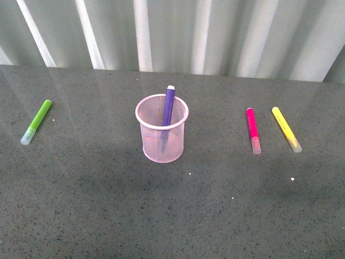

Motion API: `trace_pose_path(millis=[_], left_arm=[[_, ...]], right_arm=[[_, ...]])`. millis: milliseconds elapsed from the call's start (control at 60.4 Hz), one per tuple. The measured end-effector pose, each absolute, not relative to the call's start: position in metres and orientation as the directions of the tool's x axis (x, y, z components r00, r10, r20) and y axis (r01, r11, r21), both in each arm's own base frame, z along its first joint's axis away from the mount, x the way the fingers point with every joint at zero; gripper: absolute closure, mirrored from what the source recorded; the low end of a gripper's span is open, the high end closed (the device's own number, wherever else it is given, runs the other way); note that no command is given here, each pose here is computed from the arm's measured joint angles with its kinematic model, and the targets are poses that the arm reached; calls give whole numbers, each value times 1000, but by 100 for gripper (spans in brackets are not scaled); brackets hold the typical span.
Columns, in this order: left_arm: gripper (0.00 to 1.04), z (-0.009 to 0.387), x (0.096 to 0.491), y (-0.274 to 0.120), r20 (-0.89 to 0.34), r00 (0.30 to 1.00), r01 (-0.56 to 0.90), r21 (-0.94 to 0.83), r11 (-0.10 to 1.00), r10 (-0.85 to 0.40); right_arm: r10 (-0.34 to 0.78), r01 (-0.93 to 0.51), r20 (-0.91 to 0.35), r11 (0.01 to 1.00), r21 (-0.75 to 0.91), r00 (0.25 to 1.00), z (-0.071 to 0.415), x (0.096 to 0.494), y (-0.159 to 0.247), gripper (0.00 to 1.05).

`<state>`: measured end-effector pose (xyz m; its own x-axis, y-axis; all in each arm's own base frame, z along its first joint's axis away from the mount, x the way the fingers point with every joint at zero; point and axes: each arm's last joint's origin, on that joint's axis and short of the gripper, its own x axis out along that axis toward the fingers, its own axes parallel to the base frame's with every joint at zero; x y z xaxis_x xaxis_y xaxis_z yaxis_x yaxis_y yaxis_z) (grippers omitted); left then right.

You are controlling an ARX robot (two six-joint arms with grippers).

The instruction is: Insert purple and pink pens into pink cup

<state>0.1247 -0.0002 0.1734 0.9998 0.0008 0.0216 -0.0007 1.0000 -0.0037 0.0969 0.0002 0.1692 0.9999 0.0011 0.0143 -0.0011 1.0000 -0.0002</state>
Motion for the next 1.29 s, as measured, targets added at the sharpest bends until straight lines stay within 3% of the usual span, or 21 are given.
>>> trace_pose_path(millis=[1077, 1292], left_arm=[[101, 170, 97, 0, 18, 1000, 1, -4, 1000, -1], [62, 170, 97, 0, 18, 1000, 1, -4, 1000, -1]], right_arm=[[1, -1, 14, 1000, 0, 1000, 169, 97, 0, 7], [1, -1, 14, 1000, 0, 1000, 169, 97, 0, 7]])
